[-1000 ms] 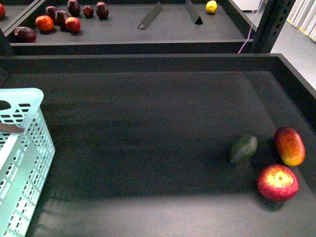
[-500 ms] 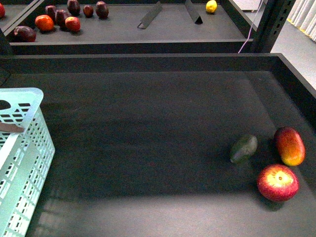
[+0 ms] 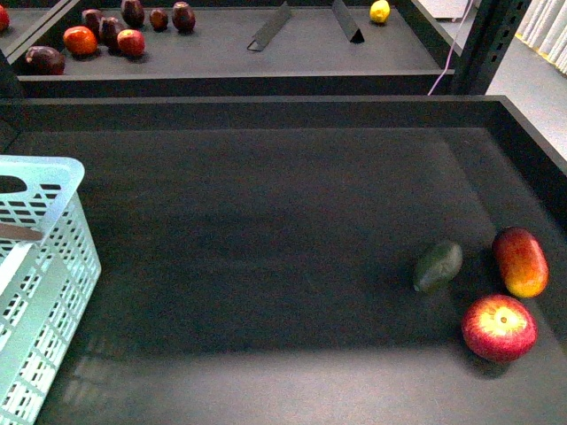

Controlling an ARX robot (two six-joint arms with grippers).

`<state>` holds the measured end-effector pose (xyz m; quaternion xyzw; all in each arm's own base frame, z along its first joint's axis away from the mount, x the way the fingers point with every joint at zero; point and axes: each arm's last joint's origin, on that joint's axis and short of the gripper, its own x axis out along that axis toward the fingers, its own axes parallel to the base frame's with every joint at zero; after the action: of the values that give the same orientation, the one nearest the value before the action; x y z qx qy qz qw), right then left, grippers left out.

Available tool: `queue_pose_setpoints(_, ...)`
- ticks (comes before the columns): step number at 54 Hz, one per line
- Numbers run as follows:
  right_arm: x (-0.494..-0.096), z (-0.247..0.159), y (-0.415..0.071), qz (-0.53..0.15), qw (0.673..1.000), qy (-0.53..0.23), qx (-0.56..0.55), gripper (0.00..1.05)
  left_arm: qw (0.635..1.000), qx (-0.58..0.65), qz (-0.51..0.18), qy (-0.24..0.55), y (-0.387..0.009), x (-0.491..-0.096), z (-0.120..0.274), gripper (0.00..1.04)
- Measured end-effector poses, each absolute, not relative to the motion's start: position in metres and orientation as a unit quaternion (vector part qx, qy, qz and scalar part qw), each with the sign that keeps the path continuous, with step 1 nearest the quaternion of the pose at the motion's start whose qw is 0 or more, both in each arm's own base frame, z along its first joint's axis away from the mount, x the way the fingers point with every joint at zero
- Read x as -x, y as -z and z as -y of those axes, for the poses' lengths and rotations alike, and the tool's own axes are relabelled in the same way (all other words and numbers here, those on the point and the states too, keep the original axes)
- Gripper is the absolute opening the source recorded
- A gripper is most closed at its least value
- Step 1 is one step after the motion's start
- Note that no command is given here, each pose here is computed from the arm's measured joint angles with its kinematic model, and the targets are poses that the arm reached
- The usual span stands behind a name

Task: Pick apple with right arm and hold basket with left

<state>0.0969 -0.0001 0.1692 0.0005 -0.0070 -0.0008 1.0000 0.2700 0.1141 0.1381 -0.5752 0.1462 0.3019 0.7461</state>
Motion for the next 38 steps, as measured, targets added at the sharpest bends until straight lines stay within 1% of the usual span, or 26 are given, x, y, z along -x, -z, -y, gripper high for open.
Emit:
queue_pose_setpoints(2,-0.097,0.000,-0.169,0.007,1.000,0.001,0.000,0.96,0.744,0.576,-0.150,-0.304,-0.137,-0.270,-0.113,0.29)
queue_pose_setpoints(7,-0.097,0.000,-0.169,0.007,1.000,0.001,0.000,0.96,0.738,0.580,-0.157,-0.307,-0.136,-0.270,-0.112,0.15)
queue_pose_setpoints(16,-0.097,0.000,-0.169,0.007,1.000,0.001,0.000,0.96,0.736,0.585,-0.166,-0.296,-0.146,-0.266,-0.106,0.15)
queue_pose_setpoints(24,-0.097,0.000,-0.169,0.007,1.000,0.001,0.000,0.96,0.745,0.597,-0.159,-0.252,-0.181,-0.246,-0.096,0.15)
queue_pose_setpoints(38,-0.097,0.000,-0.169,0.007,1.000,0.001,0.000,0.96,0.764,0.597,-0.155,-0.190,-0.220,-0.225,-0.073,0.15)
